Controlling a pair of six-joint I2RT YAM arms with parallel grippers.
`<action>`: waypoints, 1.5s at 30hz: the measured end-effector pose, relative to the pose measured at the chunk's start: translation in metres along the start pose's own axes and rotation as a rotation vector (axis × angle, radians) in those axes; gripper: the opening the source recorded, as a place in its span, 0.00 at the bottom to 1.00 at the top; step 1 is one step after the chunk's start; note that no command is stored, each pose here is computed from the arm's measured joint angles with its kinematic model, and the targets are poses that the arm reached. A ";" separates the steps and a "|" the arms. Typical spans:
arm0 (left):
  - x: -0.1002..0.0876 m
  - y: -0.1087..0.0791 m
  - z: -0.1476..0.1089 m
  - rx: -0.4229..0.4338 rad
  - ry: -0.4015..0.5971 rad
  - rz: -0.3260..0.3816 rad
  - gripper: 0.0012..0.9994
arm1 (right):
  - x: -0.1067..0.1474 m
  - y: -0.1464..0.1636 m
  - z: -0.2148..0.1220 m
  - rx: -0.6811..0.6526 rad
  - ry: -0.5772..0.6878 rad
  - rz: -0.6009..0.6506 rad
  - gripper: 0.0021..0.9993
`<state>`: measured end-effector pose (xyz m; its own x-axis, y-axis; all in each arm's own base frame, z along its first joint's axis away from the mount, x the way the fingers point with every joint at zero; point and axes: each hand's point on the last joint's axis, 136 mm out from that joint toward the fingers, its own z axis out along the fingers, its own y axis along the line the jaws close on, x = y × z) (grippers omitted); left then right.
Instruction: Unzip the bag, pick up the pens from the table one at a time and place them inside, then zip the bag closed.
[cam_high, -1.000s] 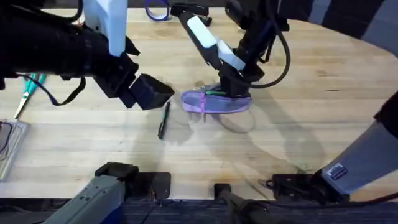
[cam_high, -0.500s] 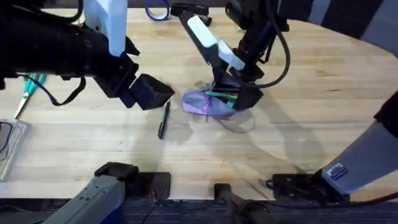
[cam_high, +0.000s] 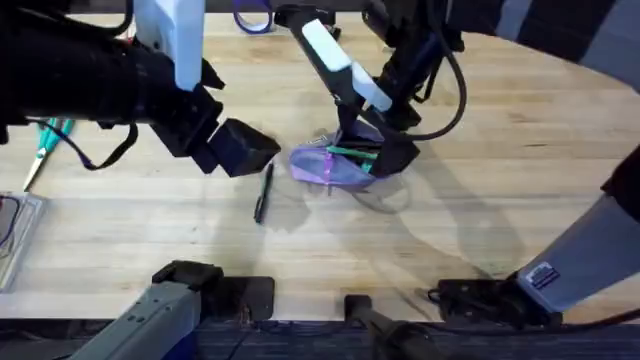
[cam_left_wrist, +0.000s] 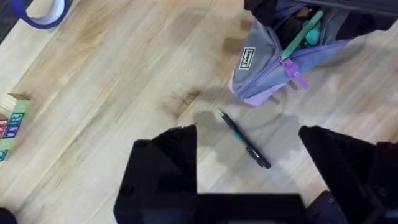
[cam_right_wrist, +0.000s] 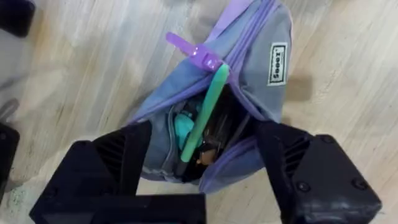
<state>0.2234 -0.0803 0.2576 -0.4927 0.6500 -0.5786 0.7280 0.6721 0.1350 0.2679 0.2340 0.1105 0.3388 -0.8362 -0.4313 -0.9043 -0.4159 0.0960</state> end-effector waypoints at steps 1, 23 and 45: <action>0.000 0.000 0.000 0.000 0.000 0.000 0.99 | 0.000 0.000 0.000 0.001 -0.002 0.000 1.00; 0.000 0.000 0.000 0.000 0.000 0.000 1.00 | -0.032 -0.005 -0.047 0.186 -0.081 -0.011 1.00; 0.000 0.000 0.000 0.000 0.000 0.000 0.99 | -0.034 0.013 -0.111 0.316 -0.219 0.638 1.00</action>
<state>0.2234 -0.0803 0.2576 -0.4925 0.6501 -0.5786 0.7281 0.6720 0.1352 0.2734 0.2177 0.2260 -0.3065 -0.7766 -0.5505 -0.9509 0.2764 0.1394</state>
